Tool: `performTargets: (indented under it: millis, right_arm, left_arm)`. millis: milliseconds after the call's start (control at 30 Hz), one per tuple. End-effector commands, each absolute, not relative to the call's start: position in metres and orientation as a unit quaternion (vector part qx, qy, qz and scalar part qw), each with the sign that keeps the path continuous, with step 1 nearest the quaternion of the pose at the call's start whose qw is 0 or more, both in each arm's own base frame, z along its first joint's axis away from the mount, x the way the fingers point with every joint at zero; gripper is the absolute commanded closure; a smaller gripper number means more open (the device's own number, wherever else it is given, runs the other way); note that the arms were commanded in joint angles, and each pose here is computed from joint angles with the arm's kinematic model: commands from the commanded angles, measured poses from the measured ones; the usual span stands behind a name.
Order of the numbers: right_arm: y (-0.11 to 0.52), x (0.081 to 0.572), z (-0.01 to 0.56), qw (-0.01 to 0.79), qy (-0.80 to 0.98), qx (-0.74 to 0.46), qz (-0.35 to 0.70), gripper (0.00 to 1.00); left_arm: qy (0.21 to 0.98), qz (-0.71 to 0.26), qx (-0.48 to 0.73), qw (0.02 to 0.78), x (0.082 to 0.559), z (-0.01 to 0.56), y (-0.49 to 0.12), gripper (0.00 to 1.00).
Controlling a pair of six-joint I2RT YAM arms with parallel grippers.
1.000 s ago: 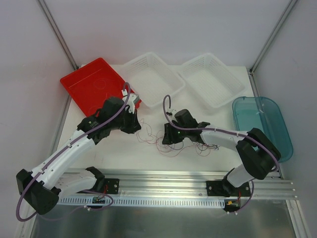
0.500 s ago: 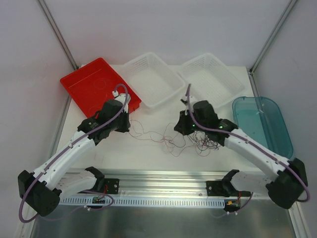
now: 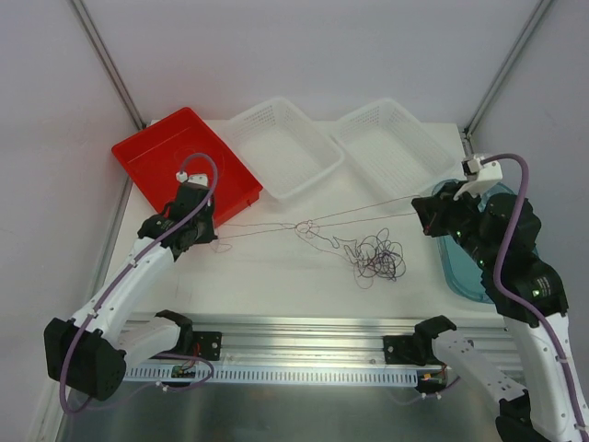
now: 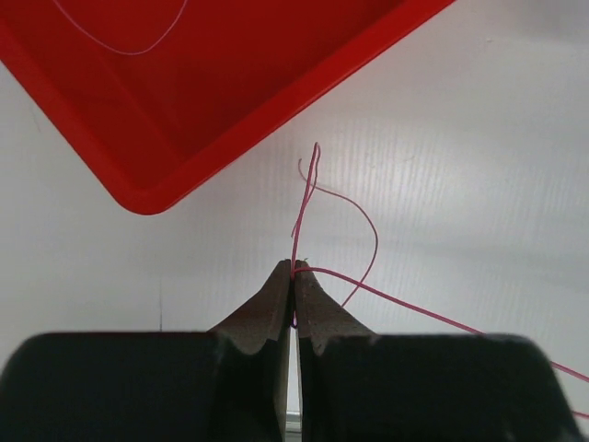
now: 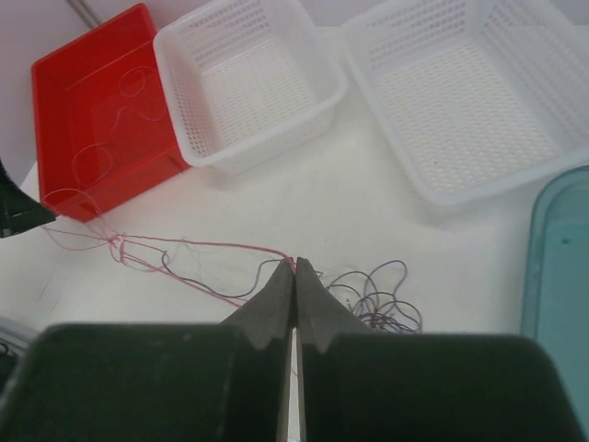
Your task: Untangle the cables
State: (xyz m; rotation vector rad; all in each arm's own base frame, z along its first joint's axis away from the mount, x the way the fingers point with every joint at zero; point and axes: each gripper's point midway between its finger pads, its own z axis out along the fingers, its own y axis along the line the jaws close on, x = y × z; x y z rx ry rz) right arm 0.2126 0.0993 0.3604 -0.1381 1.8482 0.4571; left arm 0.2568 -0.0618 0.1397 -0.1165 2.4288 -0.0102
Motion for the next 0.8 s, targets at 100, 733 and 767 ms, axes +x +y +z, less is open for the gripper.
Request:
performTargets:
  millis: [100,733,767]
  right_arm:
    - [0.045,0.203,0.38,0.604,0.792,0.004,0.089,0.99]
    - [0.097,0.223,0.2,0.367,0.92,-0.036,0.13,0.57]
    - [0.105,0.218,0.187,0.348,0.924,-0.049,0.148,0.5]
  left_arm:
    - [0.94,0.088,-0.1,0.314,0.245,0.128,-0.017,1.0]
    - [0.908,-0.132,-0.013,0.397,0.242,0.219,-0.094,1.0]
    - [0.906,-0.139,-0.012,0.399,0.242,0.223,-0.096,1.0]
